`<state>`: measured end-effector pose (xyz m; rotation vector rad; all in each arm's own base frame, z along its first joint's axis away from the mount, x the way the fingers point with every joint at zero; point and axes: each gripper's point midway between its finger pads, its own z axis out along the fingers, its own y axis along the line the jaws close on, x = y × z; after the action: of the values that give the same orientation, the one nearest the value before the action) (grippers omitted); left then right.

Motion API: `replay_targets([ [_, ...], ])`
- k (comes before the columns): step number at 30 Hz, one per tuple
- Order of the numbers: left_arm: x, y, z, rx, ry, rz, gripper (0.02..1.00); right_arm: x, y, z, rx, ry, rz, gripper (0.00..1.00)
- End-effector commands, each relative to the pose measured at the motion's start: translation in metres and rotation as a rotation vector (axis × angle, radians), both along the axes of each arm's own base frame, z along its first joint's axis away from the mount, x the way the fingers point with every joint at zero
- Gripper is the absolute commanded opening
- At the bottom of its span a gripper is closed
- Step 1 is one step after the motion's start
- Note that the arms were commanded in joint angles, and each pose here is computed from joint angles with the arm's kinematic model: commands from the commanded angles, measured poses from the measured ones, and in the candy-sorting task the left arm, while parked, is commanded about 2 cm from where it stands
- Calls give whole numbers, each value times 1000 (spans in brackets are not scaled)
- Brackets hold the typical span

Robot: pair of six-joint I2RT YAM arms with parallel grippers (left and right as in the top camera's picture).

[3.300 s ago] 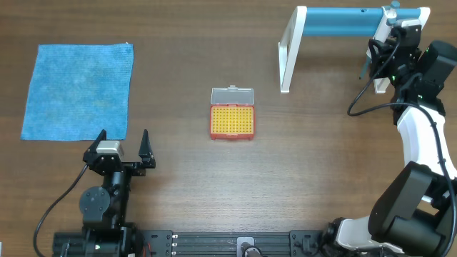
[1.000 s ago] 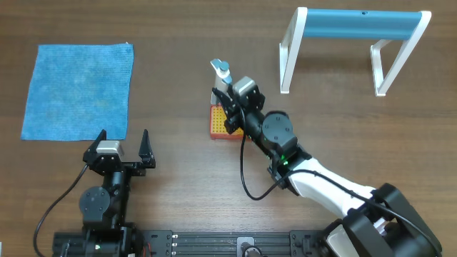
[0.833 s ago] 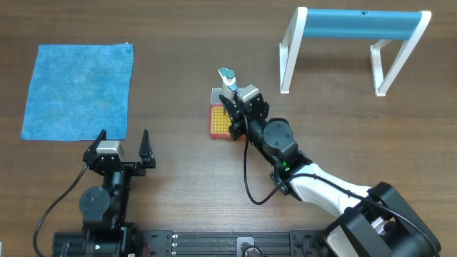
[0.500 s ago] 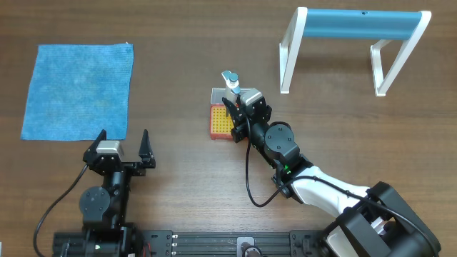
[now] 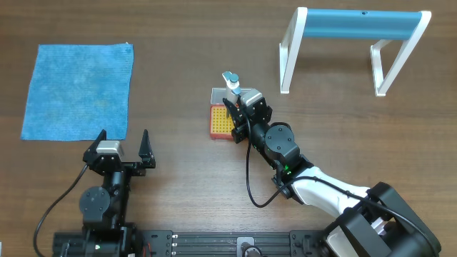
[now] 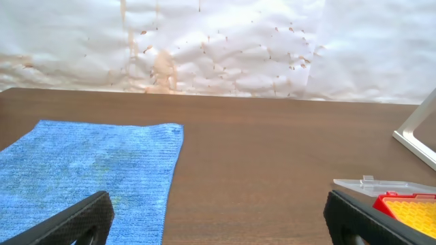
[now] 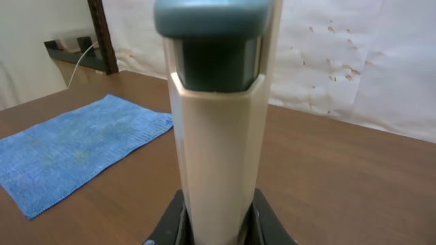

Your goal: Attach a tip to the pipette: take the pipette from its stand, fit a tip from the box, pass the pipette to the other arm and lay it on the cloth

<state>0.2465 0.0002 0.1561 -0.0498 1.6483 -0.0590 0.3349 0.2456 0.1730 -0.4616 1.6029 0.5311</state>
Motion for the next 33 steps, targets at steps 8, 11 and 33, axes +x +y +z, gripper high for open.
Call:
replay_targets([
  [8, -1, -2, 0, -9, -1, -9, 996, -4, -2, 5, 10, -9, -2, 77],
  [11, -1, -2, 0, -8, -1, -9, 996, -4, -3, 5, 8, -6, -2, 71],
  [33, -1, -2, 0, -9, -1, -9, 996, -8, -1, 12, 19, -19, 17, 77],
])
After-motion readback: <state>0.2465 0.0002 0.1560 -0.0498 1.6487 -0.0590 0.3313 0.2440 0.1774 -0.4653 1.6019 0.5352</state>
